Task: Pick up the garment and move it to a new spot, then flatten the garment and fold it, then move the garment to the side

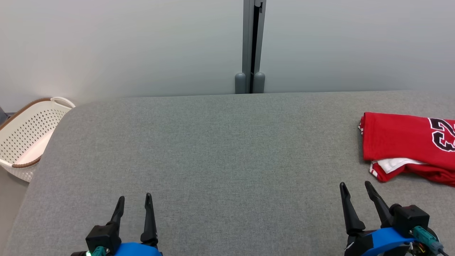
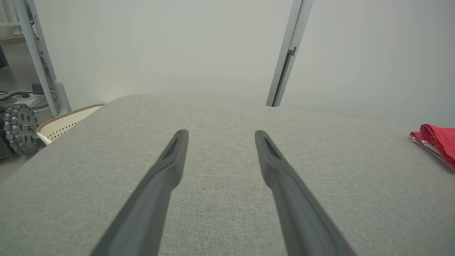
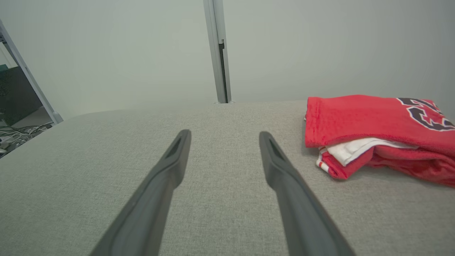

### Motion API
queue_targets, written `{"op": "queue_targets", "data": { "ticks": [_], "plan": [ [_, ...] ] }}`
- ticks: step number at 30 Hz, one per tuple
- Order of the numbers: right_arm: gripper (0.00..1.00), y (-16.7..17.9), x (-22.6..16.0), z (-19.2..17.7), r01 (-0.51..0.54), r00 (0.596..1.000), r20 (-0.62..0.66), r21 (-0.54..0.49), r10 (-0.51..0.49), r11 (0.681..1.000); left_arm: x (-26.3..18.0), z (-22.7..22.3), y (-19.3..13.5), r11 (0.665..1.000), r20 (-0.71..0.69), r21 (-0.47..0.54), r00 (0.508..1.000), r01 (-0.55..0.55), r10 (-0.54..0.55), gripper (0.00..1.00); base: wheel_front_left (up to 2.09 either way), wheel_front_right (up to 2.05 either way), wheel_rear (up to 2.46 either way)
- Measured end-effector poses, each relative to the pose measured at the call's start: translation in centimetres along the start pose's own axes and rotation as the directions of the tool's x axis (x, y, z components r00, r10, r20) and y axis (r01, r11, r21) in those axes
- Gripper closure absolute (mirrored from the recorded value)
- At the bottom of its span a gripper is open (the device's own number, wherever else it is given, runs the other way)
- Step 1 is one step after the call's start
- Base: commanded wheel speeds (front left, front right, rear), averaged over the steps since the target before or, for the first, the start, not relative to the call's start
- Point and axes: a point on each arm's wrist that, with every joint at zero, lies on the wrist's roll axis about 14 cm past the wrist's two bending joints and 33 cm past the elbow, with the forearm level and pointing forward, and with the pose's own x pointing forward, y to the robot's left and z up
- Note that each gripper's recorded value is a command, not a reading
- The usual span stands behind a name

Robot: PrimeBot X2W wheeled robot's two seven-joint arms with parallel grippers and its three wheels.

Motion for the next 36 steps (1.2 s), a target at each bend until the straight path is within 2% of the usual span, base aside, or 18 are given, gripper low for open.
{"op": "queue_targets", "data": {
  "ticks": [25, 26, 32, 36],
  "plan": [
    [0.00, -0.4, 0.1, -0.4, 0.012, 1.000, -0.016, 0.007, -0.012, 1.000, -0.2, -1.0, -0.6, 1.000, -0.048, -0.004, 0.999, 0.021, -0.021, 0.00, 0.00, 0.00, 0.00],
    [1.00, -0.4, 0.1, -0.5, 0.012, 1.000, -0.020, 0.008, -0.012, 1.000, -0.2, -1.1, -0.6, 1.000, -0.054, -0.007, 0.998, 0.021, -0.021, 1.00, 0.00, 0.00, 0.00],
    [1.00, -0.6, -0.6, -2.7, 0.027, 0.996, -0.091, 0.025, -0.025, 0.999, -1.5, -3.8, -0.2, 1.000, -0.139, -0.019, 0.990, -0.001, -0.002, 1.00, 0.00, 0.00, 0.00],
    [1.00, -1.1, -0.7, -2.9, 0.061, 0.993, -0.104, 0.112, -0.050, 0.992, -1.5, -4.1, 0.3, 0.994, -0.166, -0.104, 0.986, -0.035, 0.018, 1.00, 0.00, 0.00, 0.00]
  ]
}}
